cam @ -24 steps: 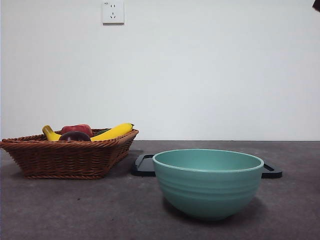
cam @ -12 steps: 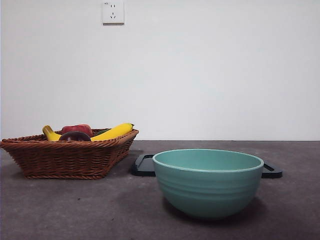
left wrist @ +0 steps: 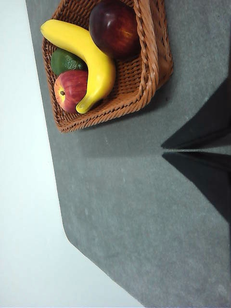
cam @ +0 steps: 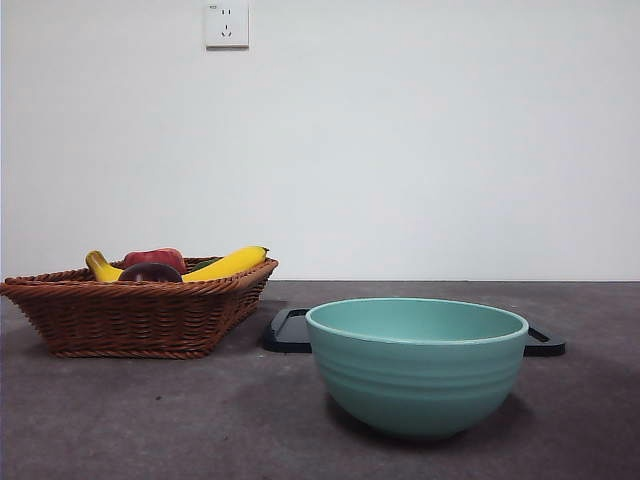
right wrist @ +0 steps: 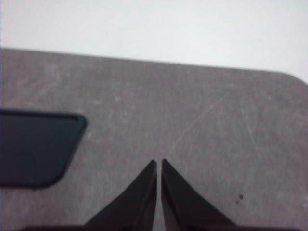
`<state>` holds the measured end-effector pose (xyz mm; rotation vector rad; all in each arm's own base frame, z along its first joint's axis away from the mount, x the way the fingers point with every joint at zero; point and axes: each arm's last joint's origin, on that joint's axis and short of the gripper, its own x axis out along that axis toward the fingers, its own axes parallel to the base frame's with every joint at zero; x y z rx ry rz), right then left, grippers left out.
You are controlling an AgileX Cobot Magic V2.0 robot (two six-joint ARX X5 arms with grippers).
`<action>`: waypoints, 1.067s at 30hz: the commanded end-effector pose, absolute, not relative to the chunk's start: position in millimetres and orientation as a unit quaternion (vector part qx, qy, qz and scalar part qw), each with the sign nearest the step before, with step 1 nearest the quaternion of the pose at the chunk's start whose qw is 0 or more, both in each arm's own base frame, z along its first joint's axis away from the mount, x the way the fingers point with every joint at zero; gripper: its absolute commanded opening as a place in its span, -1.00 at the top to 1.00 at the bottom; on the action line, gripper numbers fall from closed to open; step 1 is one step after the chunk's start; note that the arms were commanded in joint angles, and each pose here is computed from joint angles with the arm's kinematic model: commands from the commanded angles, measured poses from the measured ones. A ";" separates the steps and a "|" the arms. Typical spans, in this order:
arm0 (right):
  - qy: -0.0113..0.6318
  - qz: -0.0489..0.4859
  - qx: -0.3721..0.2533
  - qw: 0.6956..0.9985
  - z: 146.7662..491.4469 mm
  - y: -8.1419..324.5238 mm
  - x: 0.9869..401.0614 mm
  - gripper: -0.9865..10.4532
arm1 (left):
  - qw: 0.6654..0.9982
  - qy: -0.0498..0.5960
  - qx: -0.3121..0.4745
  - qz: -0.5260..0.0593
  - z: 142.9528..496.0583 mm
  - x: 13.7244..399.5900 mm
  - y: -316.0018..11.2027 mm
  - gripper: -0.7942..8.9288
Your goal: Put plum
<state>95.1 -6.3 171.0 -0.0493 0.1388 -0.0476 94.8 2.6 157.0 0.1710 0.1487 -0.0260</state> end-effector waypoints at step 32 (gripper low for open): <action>0.074 -0.006 -0.027 0.997 152.3 -3.2 96.0 0.82 | 0.992 0.088 0.090 -0.014 149.3 95.6 2.9 0.82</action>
